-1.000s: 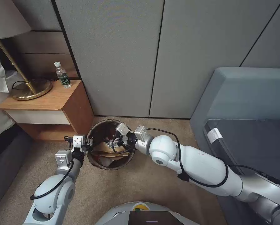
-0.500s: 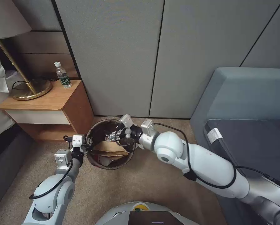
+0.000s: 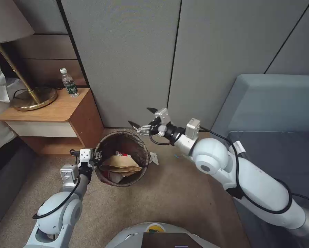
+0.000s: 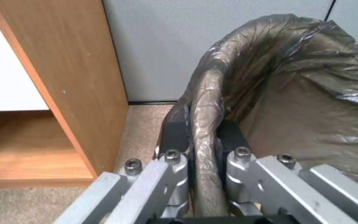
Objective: Pick up the trash bin, then pick up the garbage from the floor and place it into the trash bin.
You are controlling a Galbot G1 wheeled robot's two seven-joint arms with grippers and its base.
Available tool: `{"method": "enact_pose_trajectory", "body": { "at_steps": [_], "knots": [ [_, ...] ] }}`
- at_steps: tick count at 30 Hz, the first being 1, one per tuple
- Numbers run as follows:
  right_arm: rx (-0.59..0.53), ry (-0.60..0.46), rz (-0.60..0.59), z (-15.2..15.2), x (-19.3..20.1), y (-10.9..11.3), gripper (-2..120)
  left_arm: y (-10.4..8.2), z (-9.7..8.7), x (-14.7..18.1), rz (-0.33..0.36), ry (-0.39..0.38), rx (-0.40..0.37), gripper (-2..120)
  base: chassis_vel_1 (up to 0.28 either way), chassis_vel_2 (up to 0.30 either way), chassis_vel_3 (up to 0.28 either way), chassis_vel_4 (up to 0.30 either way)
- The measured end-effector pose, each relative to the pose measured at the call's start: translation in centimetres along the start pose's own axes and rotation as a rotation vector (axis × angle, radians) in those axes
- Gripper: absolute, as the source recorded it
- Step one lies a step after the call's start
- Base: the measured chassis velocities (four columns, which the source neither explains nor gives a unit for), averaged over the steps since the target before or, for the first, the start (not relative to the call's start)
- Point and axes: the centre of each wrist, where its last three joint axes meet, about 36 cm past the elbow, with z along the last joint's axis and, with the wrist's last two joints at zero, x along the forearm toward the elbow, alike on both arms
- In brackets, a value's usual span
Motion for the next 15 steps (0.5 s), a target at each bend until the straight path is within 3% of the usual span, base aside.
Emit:
{"method": "enact_pose_trajectory", "body": {
  "at_steps": [2, 5, 15],
  "knots": [
    [0.003, -0.005, 0.015, 0.2, 0.3, -0.1, 100, 0.0, 0.0, 0.0, -0.001, 0.000, 0.000, 5, 0.000, 0.000, 0.000, 0.000],
    [0.029, -0.018, 0.158, 2.4, 3.1, -0.7, 100, 0.2, 0.0, 0.1, -0.008, 0.000, 0.002, 5, 0.000, 0.000, 0.000, 0.000],
    [0.093, -0.064, 0.358, 5.3, 5.9, -1.9, 100, 0.3, 0.0, 0.2, -0.013, -0.002, 0.003, 5, 0.000, 0.000, 0.000, 0.000]
  ]
}}
